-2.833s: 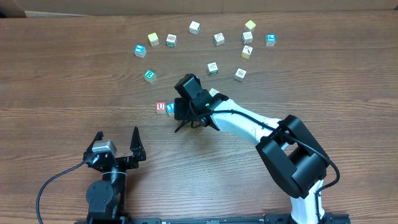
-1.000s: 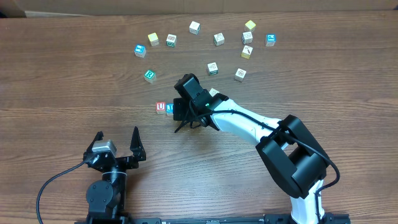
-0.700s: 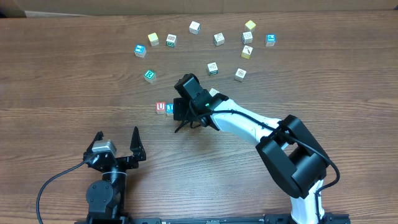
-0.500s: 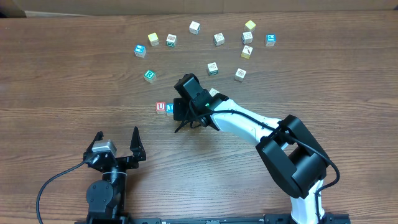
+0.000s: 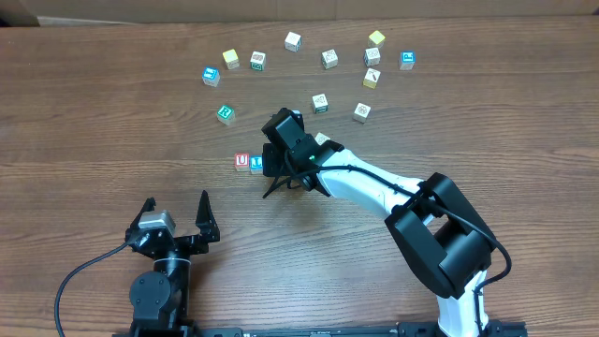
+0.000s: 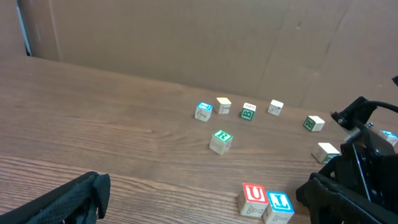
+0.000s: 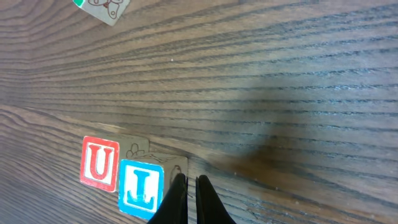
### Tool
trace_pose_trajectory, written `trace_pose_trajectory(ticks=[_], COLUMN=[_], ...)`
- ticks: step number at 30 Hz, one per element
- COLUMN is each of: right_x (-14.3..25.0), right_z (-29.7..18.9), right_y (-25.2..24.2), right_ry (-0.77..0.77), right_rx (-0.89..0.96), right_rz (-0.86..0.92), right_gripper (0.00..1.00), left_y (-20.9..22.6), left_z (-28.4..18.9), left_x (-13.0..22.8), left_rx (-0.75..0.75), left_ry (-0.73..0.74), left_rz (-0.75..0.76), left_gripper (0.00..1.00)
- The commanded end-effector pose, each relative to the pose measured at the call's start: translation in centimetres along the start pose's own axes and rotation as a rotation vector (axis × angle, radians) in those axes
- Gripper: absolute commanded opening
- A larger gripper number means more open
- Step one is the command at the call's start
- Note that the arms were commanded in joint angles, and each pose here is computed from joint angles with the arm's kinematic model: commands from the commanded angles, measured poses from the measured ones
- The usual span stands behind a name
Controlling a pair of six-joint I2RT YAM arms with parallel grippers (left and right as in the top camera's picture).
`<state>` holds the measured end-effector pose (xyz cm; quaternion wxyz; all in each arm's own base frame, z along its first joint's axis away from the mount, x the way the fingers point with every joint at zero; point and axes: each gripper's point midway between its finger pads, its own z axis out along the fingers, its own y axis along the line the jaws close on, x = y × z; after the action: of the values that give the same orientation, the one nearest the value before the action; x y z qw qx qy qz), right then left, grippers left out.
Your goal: Form a horizontal line
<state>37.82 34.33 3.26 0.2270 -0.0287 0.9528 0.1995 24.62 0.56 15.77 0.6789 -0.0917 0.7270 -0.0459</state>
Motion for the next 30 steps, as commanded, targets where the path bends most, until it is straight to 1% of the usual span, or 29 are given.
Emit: trace_pose_trajectory(ticks=[1, 9, 20, 25, 27, 30], right_x=[0.4, 1.3, 0.7, -0.7, -0.5, 0.7], right_z=[0.5, 0.4, 0.2, -1.2, -1.5, -1.5], right_y=[0.0, 1.1, 1.3, 0.1, -0.1, -0.7], right_ry=[0.011, 0.057, 0.042, -0.023, -0.016, 0.034], right_rx=[-0.005, -0.068, -0.077, 0.009, 0.018, 0.043], right_rz=[0.004, -0.015, -0.015, -0.005, -0.004, 0.062], right_gripper=[0.04, 0.04, 0.04, 0.04, 0.04, 0.04], left_y=[0.0, 0.0, 0.0, 0.0, 0.0, 0.0], left_z=[0.0, 0.0, 0.0, 0.0, 0.0, 0.0], left_x=[0.0, 0.0, 0.0, 0.0, 0.0, 0.0], left_rx=[0.003, 0.003, 0.003, 0.003, 0.003, 0.003], left_ry=[-0.005, -0.005, -0.005, -0.005, -0.005, -0.005], left_rz=[0.021, 0.021, 0.021, 0.021, 0.021, 0.021], left_gripper=[0.99, 1.0, 1.0, 1.0, 1.0, 1.0])
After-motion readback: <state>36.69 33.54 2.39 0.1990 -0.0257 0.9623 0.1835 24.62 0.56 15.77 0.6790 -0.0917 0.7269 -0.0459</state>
